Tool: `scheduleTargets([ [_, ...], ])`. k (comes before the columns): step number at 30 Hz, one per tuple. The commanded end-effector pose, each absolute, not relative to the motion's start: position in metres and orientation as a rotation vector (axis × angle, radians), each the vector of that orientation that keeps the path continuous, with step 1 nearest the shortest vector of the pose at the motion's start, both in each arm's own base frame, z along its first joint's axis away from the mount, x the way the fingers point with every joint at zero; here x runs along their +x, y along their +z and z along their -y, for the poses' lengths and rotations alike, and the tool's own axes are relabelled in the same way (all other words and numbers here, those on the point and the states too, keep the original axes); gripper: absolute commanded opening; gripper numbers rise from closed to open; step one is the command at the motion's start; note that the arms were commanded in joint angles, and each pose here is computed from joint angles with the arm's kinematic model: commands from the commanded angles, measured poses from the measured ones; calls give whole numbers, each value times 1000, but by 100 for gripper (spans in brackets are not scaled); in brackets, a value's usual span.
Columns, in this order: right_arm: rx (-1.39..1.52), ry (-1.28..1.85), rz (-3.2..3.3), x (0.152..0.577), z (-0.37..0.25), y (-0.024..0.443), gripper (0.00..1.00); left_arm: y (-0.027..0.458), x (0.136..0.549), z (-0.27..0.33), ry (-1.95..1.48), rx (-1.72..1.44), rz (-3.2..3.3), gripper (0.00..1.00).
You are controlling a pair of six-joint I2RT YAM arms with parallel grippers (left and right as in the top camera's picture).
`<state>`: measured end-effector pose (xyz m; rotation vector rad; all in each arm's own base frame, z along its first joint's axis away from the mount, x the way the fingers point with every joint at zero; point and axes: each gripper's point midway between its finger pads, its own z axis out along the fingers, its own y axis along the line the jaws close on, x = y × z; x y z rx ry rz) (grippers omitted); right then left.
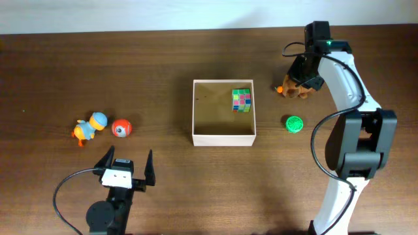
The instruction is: Pack container
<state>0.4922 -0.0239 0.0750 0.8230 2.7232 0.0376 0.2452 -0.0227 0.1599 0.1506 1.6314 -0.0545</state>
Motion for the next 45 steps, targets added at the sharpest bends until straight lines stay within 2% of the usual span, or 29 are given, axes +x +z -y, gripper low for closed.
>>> scheduleTargets([
  [1, 853, 19, -2714, 491, 31, 74, 5, 160, 245, 21, -35, 162, -1629, 99],
  [12, 759, 5, -2738, 492, 31, 74, 4, 160, 245, 21, -35, 162, -1629, 99],
  [24, 609, 10, -2673, 492, 31, 124, 4, 160, 245, 21, -35, 162, -1629, 99],
  [31, 508, -10, -2690, 488, 31, 132, 4, 160, 245, 21, -35, 162, -1629, 99],
  [39, 725, -88, -2664, 478, 44, 129, 4, 160, 245, 21, -35, 162, -1629, 99],
  [45, 849, -62, -2623, 480, 44, 128, 34, 160, 245, 21, -35, 162, -1629, 99],
])
